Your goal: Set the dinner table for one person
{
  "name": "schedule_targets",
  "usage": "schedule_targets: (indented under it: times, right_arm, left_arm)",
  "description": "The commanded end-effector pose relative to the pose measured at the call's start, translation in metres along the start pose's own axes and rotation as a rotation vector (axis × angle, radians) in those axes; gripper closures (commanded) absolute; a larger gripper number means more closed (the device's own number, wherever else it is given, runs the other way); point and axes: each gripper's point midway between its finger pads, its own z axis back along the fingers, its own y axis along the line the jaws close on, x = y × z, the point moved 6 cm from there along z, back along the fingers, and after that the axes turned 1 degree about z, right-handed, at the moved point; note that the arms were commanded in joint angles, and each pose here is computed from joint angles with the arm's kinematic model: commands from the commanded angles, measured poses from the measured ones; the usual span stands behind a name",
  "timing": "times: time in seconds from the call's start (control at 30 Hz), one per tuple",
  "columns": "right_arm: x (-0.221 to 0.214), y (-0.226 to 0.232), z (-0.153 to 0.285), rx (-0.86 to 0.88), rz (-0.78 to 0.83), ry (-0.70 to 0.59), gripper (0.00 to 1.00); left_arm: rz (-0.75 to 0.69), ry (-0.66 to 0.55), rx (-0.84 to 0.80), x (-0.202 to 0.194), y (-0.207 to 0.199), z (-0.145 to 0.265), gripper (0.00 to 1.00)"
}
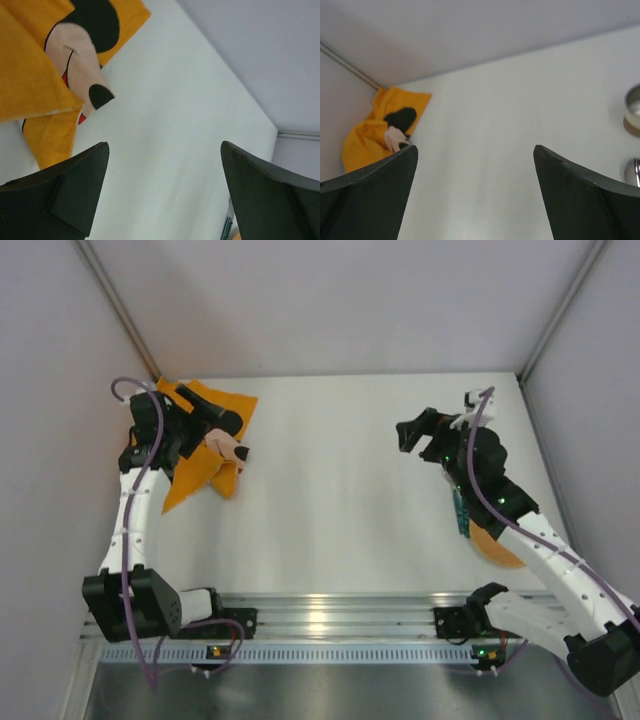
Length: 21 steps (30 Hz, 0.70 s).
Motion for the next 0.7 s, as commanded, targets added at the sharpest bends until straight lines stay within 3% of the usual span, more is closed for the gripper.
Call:
schedule_targets:
  times: [0.0,0.23,0.3,0.67]
  right_arm:
    - [-0.064,-0.025,0.022,-0.184,-0.07,0.37,0.0]
    - [-0.074,-0.025,0.052,-0.119,-0.067,0.466,0.0]
    - [-0.077,-0.024,0.058,-0.109,-0.052,0.523,0.0]
    - [-0.079,-0.032,0.067,-0.133,0.064,0.615,0.0]
  left_arm:
    - [0.08,0.192,0.006,-0.03,0.0,-0.007,0.02]
    - [-0.24,0.149,0.25,-0.034,0.004,-0.041,0.03]
    - [-0.299,0.076,0.352,-0.021,0.007,-0.053,0.04]
    - [-0.478,0.105,0.498,-0.044,0.04,-0.217,0.04]
